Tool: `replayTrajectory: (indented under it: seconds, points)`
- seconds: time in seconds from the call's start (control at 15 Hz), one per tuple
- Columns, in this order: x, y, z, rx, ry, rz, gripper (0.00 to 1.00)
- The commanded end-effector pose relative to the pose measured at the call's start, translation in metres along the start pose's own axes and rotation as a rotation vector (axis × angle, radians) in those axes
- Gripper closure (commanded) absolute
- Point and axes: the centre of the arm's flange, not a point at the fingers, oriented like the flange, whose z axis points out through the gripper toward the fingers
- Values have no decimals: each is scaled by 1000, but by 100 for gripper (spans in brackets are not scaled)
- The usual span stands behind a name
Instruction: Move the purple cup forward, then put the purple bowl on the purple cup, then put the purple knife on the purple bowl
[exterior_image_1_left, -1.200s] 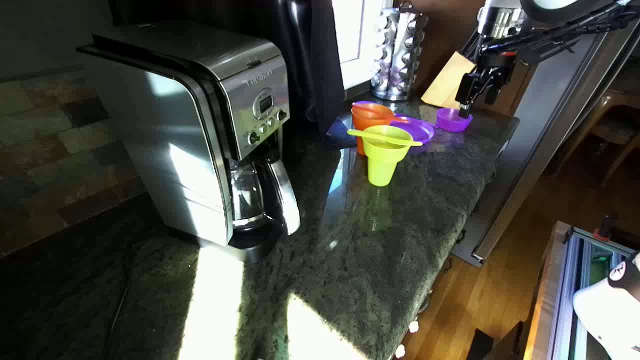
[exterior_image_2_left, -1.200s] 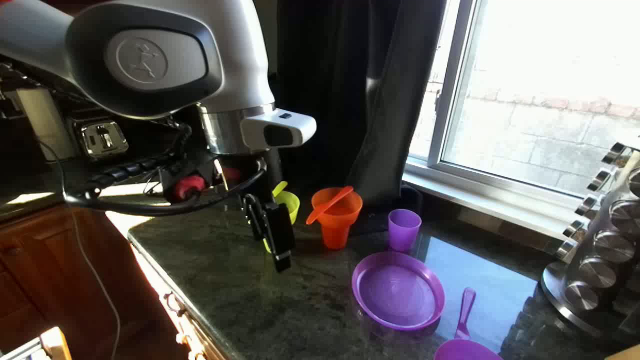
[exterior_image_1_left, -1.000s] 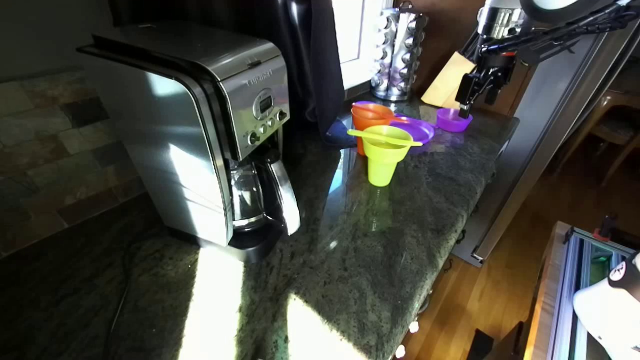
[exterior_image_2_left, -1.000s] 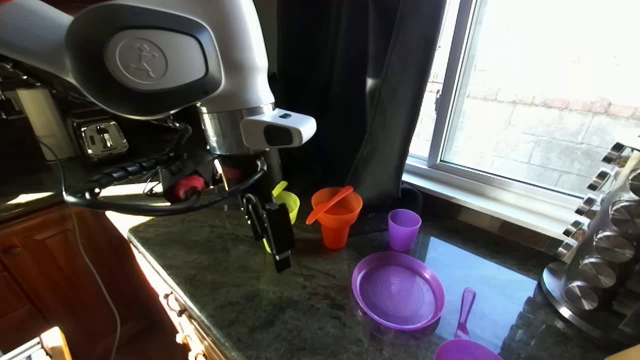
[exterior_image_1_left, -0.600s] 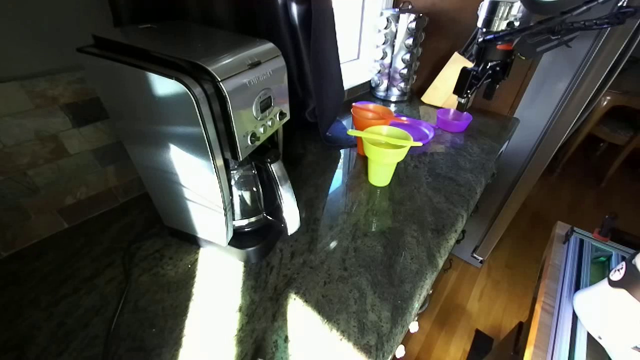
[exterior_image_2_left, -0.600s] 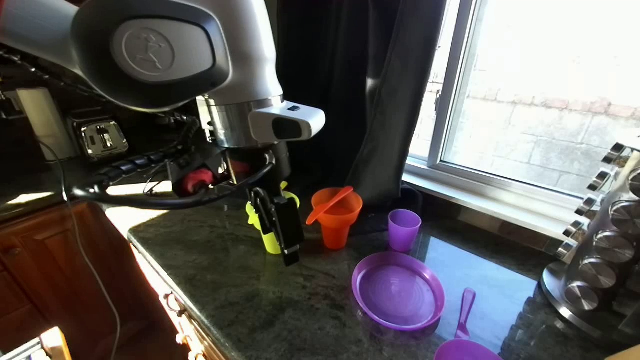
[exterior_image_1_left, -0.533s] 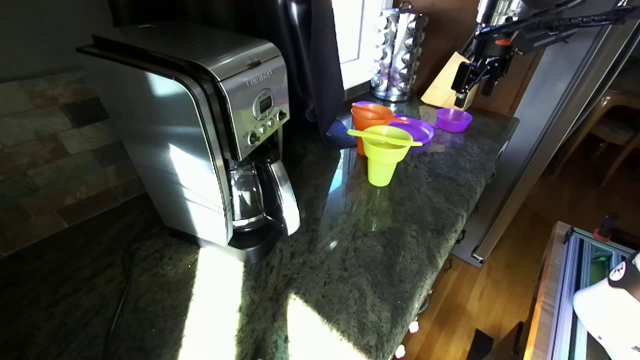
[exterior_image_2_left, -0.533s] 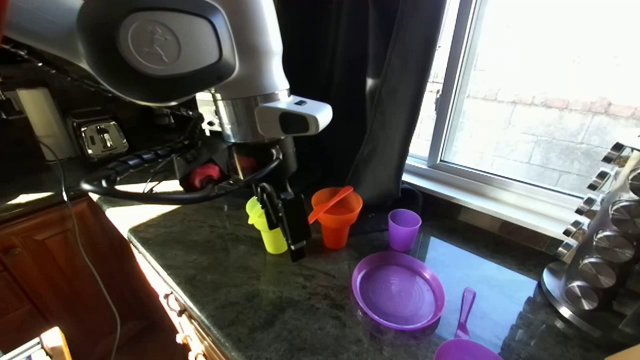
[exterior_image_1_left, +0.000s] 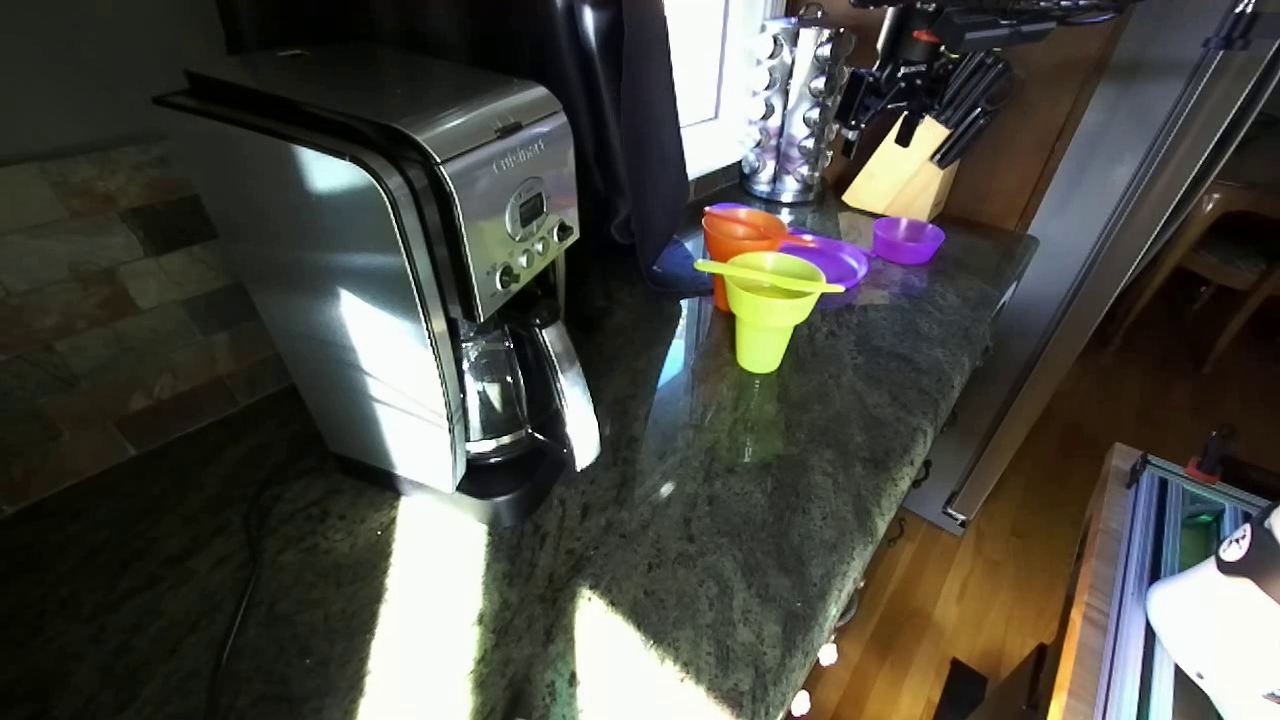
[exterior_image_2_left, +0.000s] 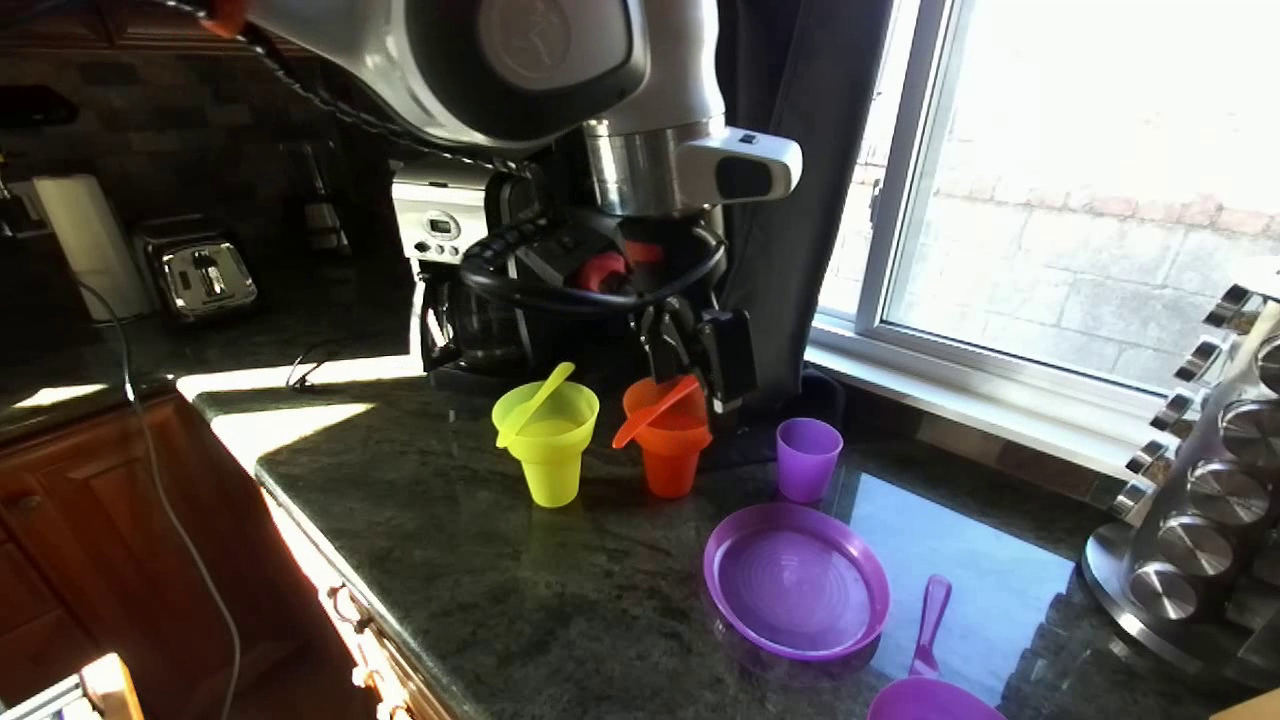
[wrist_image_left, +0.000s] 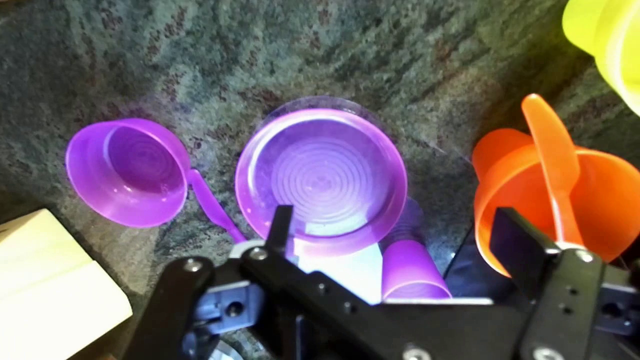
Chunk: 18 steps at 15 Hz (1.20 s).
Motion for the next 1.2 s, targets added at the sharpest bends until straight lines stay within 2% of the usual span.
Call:
replayTrajectory:
  seconds: [0.0, 0.13, 0.2, 0.33, 0.6, 0.73, 0.93, 1.13]
  points:
    - [63, -7, 15, 26, -5, 12, 0]
    - [73, -10, 18, 31, -49, -19, 0]
    - [47, -10, 15, 16, -10, -4, 0]
    - [60, -12, 22, 16, -21, -13, 0]
    - [65, -13, 22, 15, -19, -16, 0]
    - [78, -8, 35, 10, -55, 23, 0]
    - [95, -2, 52, 7, -21, 70, 0]
    - [119, -1, 72, 28, 0, 68, 0]
